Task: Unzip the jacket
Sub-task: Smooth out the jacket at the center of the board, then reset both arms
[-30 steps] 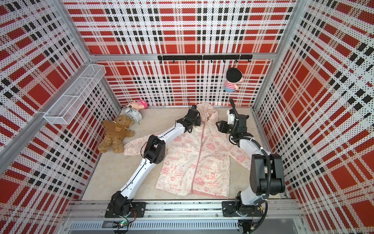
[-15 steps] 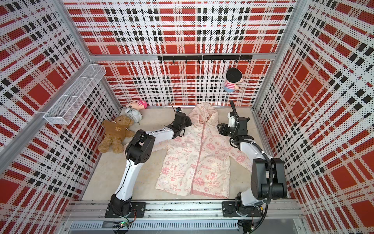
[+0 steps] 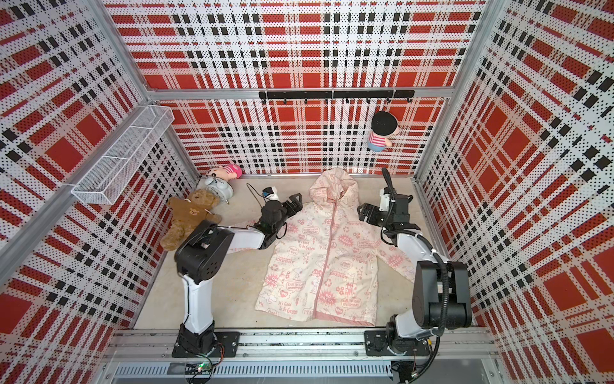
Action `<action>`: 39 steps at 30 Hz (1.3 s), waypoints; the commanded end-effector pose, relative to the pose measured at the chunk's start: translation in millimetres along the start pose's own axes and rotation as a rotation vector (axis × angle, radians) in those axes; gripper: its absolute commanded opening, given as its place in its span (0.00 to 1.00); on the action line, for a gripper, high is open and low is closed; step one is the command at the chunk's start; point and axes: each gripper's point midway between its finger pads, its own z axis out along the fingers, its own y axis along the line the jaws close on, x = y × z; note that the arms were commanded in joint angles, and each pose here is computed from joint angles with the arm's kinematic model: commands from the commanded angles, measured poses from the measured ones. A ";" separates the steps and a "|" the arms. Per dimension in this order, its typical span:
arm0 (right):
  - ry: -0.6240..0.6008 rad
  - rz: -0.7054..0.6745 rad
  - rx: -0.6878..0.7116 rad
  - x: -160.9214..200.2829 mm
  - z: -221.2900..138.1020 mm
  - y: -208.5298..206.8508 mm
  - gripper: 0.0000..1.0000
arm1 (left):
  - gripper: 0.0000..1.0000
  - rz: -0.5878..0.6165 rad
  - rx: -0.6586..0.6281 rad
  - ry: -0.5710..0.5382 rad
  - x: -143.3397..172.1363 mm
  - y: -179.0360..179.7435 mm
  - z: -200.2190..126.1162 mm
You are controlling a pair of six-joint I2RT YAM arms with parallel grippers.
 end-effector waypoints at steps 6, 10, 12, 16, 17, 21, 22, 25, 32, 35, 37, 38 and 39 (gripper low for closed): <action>-0.367 -0.128 0.192 -55.6 -44.1 -39.9 1.00 | 0.98 0.297 -0.043 -0.535 -172.7 15.1 -134.0; -0.798 -0.380 0.081 -47.2 -105.7 -8.0 1.00 | 0.98 0.339 -0.123 -0.698 -198.9 57.0 -198.3; -0.884 -0.468 0.002 -30.8 -120.2 7.2 1.00 | 0.98 0.317 -0.200 -0.785 -203.6 82.7 -235.3; -0.771 -0.369 0.055 -6.3 -101.0 -16.7 1.00 | 0.98 0.298 -0.403 -0.833 -200.5 127.8 -280.0; -0.765 -0.351 0.097 -3.4 -103.9 -23.8 1.00 | 0.98 0.308 -0.467 -0.825 -198.0 137.2 -287.1; -0.589 -0.304 0.313 12.8 -90.8 -61.8 1.00 | 0.98 0.381 -0.593 -0.791 -191.3 152.1 -302.7; -0.558 -0.309 0.355 22.1 -88.7 -70.8 1.00 | 0.98 0.402 -0.598 -0.780 -187.8 152.7 -304.8; -0.625 -0.333 0.350 23.1 -94.4 -69.7 1.00 | 0.98 0.400 -0.621 -0.762 -176.0 161.0 -308.1; -0.492 -0.381 0.231 11.5 -43.0 -53.2 1.00 | 0.98 0.443 -0.643 -0.687 -140.7 178.8 -298.7; -0.610 -0.389 0.222 22.8 -44.2 -51.9 1.00 | 0.98 0.488 -0.626 -0.695 -135.3 174.9 -301.3; -0.588 -0.411 0.241 32.1 -44.2 -50.6 1.00 | 0.98 0.521 -0.581 -0.651 -132.1 174.2 -285.4; -0.567 -0.425 0.264 32.0 -40.9 -49.5 1.00 | 0.98 0.544 -0.548 -0.638 -132.3 171.6 -277.1; -0.583 -0.451 0.266 26.7 -36.4 -44.1 1.00 | 0.98 0.572 -0.509 -0.603 -129.9 168.9 -263.7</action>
